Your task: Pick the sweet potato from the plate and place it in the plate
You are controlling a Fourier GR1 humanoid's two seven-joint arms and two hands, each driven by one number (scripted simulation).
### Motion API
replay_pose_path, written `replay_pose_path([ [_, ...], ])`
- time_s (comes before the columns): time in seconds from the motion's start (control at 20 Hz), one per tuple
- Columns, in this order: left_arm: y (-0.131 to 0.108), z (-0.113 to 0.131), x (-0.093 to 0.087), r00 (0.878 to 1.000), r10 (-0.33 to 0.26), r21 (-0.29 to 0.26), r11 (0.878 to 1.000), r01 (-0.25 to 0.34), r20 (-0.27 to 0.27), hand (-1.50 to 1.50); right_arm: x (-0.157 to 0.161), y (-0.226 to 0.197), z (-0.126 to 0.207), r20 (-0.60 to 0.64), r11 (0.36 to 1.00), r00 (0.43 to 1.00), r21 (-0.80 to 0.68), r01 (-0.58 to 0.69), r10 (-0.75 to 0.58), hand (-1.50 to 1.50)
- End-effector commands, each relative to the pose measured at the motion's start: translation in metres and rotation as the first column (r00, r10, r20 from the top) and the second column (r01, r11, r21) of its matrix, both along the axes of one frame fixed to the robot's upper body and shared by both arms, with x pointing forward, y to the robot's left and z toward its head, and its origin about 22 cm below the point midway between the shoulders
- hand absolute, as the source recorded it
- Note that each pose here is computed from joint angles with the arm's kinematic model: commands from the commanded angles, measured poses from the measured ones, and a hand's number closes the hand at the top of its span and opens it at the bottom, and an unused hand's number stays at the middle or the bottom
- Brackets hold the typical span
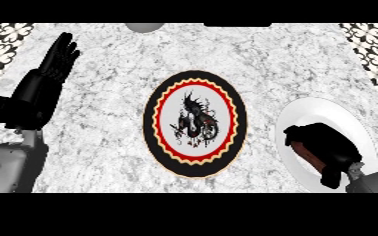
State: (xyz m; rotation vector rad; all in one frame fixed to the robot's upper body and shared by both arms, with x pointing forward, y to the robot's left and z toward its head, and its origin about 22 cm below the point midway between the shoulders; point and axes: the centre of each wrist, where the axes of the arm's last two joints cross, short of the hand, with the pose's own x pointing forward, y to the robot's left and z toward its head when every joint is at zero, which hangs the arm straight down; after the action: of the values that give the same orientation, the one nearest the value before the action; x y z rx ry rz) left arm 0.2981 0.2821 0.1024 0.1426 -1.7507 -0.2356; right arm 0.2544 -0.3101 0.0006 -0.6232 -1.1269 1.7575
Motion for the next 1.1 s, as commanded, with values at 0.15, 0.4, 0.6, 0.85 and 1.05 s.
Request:
replay_pose_path([
  [0.15, 0.019, -0.008, -0.012, 0.995, 0.091, -0.002, 0.996, -0.091, -0.039, 0.0, -0.045, -0.016, -0.032, 0.066, 0.843, 0.841, 0.017, 0.537, -0.537, 1.5],
  [0.4, 0.047, -0.012, -0.021, 0.974, 0.218, 0.03, 0.976, -0.217, -0.06, 0.0, -0.095, -0.055, -0.05, 0.093, 0.463, 0.464, -0.034, 0.886, -0.881, 1.5],
  [0.6, 0.053, -0.019, -0.03, 0.968, 0.24, 0.024, 0.971, -0.239, -0.078, 0.0, -0.118, -0.032, -0.044, 0.178, 0.302, 0.283, 0.092, 0.949, -0.943, 1.5],
  [0.85, 0.05, -0.011, -0.029, 0.976, 0.214, 0.022, 0.977, -0.213, -0.047, 0.0, -0.123, 0.031, -0.014, 0.2, 0.261, 0.198, 0.37, 0.892, -0.96, 1.5],
  [1.05, 0.044, -0.006, -0.028, 0.987, 0.16, 0.021, 0.987, -0.159, -0.026, 0.0, -0.126, 0.084, 0.02, 0.192, 0.273, 0.198, 0.571, 0.774, -0.961, 1.5],
])
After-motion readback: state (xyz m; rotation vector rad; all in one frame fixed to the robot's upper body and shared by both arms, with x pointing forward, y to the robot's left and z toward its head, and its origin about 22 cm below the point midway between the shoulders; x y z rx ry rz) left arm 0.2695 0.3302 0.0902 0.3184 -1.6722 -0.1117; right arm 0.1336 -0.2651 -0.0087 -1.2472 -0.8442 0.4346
